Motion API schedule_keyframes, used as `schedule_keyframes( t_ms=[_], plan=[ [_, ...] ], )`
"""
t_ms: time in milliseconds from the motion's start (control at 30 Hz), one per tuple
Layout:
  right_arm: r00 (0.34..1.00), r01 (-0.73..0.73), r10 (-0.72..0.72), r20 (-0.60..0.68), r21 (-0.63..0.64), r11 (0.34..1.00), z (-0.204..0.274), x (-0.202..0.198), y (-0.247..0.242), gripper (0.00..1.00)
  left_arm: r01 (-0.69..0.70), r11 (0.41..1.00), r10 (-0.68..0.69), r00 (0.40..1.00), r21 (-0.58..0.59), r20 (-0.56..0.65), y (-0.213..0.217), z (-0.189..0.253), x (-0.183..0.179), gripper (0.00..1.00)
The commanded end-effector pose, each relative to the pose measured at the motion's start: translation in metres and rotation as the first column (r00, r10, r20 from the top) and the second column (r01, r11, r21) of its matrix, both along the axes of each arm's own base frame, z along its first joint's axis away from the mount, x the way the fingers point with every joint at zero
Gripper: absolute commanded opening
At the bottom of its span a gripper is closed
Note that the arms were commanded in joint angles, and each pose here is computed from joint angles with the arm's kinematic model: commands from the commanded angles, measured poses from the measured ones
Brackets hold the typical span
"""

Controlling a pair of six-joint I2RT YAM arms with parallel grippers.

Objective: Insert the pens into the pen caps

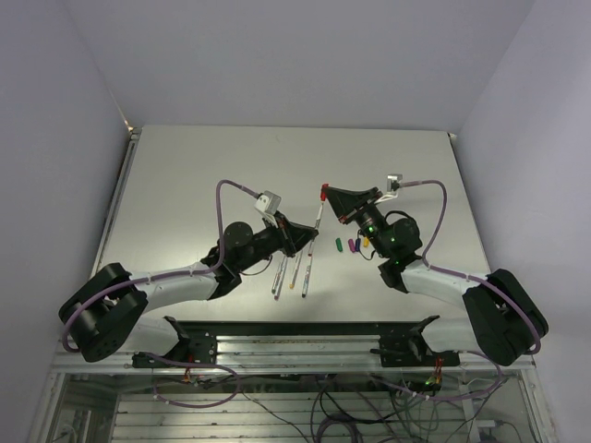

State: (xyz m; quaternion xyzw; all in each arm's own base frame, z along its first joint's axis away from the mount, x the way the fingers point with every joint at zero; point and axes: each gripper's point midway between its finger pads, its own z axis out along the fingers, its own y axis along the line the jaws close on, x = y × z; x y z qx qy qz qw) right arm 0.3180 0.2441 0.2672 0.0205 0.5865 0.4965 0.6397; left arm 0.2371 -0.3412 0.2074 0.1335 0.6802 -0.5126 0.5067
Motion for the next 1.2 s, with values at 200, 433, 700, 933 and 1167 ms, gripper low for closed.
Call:
schedule_keyframes(
  t_ms=[200,433,700,933,1167],
  plan=[
    [0.999,0.007,-0.008,0.039,0.022,1.000,0.010,-0.007,-0.003,0.00,-0.007,1.000,0.008,0.999,-0.026,0.038,-0.001,0.008,0.001,0.07],
    [0.999,0.005,-0.006,0.044,0.032,0.999,0.013,-0.009,-0.004,0.00,-0.007,1.000,0.008,1.000,-0.019,0.030,-0.001,0.003,0.001,0.07],
    [0.999,-0.014,0.013,0.036,0.029,0.999,0.010,-0.010,-0.001,0.00,-0.033,0.999,0.034,0.998,-0.023,0.048,0.004,0.008,0.003,0.07],
    [1.000,-0.022,0.021,0.023,0.032,0.999,0.005,-0.012,0.000,0.00,-0.033,0.999,0.034,0.998,-0.028,0.055,0.004,0.011,0.003,0.07],
    [0.999,-0.022,0.021,0.030,0.036,0.999,0.004,-0.010,0.002,0.00,-0.016,1.000,0.017,0.999,-0.023,0.049,0.001,0.008,0.002,0.07]
  ],
)
